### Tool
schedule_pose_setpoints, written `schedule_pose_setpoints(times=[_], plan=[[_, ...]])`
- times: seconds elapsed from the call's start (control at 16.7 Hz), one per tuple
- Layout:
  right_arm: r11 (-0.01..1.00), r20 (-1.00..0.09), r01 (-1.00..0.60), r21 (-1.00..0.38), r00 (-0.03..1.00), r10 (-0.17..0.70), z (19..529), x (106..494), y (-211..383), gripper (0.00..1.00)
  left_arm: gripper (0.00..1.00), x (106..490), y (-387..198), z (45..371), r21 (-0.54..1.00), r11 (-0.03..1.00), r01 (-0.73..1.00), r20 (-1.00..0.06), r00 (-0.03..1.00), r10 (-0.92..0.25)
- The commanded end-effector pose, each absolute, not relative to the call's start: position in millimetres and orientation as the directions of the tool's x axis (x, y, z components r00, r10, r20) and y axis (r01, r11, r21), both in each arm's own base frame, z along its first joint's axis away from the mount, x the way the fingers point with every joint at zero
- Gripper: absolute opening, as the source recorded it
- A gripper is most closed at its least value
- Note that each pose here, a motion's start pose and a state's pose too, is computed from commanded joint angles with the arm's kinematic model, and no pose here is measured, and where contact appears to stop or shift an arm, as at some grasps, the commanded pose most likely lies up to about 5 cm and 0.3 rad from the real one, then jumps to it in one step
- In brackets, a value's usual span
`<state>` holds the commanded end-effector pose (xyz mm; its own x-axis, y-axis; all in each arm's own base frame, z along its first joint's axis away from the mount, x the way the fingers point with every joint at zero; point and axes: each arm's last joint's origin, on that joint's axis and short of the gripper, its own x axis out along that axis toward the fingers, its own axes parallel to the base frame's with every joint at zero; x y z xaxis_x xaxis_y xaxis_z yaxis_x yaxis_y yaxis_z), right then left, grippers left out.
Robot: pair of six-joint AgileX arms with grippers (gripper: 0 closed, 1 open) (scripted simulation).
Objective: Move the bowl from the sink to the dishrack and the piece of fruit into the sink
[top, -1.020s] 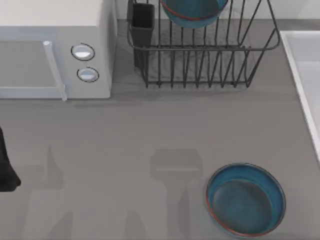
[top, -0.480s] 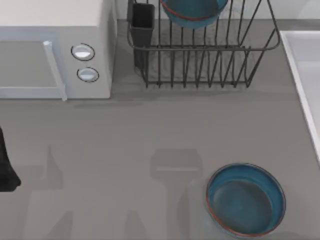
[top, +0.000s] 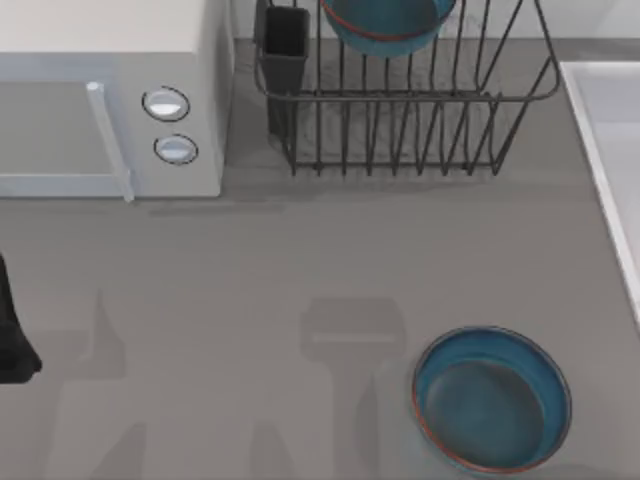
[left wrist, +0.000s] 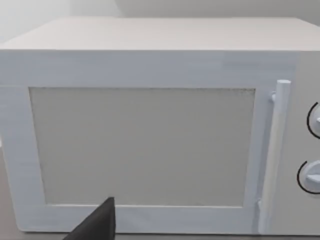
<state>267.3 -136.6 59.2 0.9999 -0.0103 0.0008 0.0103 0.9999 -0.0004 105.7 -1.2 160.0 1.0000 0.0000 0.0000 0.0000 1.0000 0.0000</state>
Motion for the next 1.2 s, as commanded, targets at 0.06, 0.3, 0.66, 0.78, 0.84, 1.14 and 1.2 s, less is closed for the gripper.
schedule_pose_setpoints(times=[0.06,0.3,0.66,0.78,0.84,1.14,1.2], plan=[[1.0,0.001,0.01,0.0,1.0,-0.01,59,267,-137,1.0,1.0,106,-1,160,0.0,1.0,0.0,0.0,1.0,0.0],[1.0,-0.057,-0.006,0.017,0.998,0.007,64,263,-124,1.0,1.0,106,-1,160,0.0,1.0,0.0,0.0,1.0,0.0],[0.994,-0.196,-0.083,0.065,0.976,0.094,94,247,-80,1.0,1.0,106,-1,160,0.0,1.0,0.0,0.0,1.0,0.0],[0.991,-0.227,-0.112,0.071,0.966,0.125,108,237,-62,1.0,1.0,106,-1,160,0.0,1.0,0.0,0.0,1.0,0.0],[0.99,-0.233,-0.125,0.068,0.963,0.138,117,230,-53,1.0,1.0,106,-1,160,0.0,1.0,0.0,0.0,1.0,0.0],[0.989,-0.149,-0.145,0.004,0.978,0.144,162,180,-18,1.0,1.0,106,-1,160,0.0,1.0,0.0,0.0,1.0,0.0],[0.991,-0.12,-0.137,-0.009,0.984,0.135,168,169,-14,1.0,1.0,106,-1,160,0.0,1.0,0.0,0.0,1.0,0.0]])
